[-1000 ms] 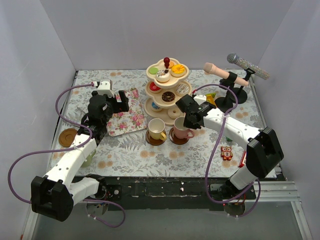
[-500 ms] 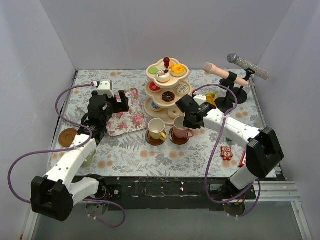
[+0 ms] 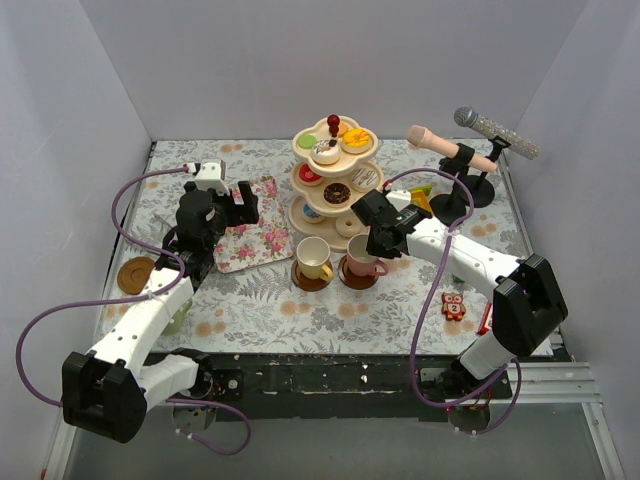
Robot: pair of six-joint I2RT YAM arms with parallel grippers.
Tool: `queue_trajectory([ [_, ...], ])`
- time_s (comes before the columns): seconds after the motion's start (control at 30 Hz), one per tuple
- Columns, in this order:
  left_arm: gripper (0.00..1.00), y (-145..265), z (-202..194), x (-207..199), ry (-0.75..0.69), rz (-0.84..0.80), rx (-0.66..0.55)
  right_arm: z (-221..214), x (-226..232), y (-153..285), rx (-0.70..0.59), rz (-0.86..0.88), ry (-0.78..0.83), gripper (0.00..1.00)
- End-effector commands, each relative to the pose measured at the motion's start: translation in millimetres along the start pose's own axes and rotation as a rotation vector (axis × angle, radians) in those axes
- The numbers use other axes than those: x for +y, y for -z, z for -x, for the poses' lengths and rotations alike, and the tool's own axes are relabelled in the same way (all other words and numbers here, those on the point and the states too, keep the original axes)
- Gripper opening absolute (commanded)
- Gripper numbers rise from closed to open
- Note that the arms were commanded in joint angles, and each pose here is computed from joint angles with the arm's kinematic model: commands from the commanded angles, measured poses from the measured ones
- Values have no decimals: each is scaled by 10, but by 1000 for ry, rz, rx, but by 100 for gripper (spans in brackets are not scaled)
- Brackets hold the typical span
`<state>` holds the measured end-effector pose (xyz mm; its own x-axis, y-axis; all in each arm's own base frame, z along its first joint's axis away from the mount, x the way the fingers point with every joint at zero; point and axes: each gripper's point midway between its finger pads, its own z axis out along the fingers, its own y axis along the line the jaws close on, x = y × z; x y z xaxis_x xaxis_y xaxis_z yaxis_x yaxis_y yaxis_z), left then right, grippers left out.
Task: Serve the afternoon tea
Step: Place the cup on the coaster, then move the coaster to the center of the board.
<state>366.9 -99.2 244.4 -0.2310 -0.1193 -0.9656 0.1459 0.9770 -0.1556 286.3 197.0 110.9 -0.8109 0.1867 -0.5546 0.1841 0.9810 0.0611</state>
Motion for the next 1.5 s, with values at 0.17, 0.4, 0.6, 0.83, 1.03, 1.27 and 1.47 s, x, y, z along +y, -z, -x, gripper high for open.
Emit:
queue_trajectory([
  [0.17,89,36,73,-43,-8,-20,-24,50,19,114,-9,19,11,32],
  [0.4,89,32,54,-54,-1,-26,-15,140,127,231,-45,100,35,52],
  [0.6,94,16,24,-5,33,10,-4,301,214,409,-124,199,35,63],
  [0.83,98,152,-254,454,225,215,194,580,275,725,-266,349,74,64],
  [1.03,98,449,-306,1294,345,479,241,858,239,978,-392,508,89,66],
  [1.27,98,800,-739,2485,464,847,271,1205,280,1211,-453,575,151,67],
  [1.47,81,1036,-1189,3053,503,1052,370,1231,461,1345,-432,685,175,67],
])
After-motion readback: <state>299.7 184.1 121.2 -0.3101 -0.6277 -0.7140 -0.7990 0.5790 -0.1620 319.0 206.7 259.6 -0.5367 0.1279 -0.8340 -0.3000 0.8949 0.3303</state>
